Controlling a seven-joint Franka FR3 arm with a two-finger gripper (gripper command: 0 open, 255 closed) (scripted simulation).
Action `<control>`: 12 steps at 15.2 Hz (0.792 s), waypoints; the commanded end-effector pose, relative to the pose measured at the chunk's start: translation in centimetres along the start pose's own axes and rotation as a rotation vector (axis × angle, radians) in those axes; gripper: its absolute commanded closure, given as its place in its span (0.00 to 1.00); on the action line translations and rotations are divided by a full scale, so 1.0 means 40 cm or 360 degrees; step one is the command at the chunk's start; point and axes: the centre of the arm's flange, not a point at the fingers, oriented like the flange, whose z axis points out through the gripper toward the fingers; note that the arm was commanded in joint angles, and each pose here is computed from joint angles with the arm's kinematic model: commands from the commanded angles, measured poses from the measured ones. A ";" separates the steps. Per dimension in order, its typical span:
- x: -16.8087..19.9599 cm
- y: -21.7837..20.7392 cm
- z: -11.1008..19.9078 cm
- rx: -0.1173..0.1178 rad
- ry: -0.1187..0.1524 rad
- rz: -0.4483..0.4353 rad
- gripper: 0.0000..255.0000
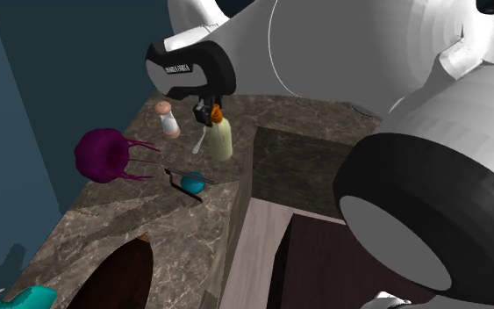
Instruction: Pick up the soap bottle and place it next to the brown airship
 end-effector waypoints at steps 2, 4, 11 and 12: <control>0.000 0.002 -0.041 0.0000 0.0000 0.0000 1.00; 0.000 0.004 -0.068 0.0000 0.0000 0.0000 1.00; 0.001 0.010 -0.160 0.0000 0.0000 0.0000 1.00; 0.001 0.011 -0.173 0.0000 0.0000 0.0000 1.00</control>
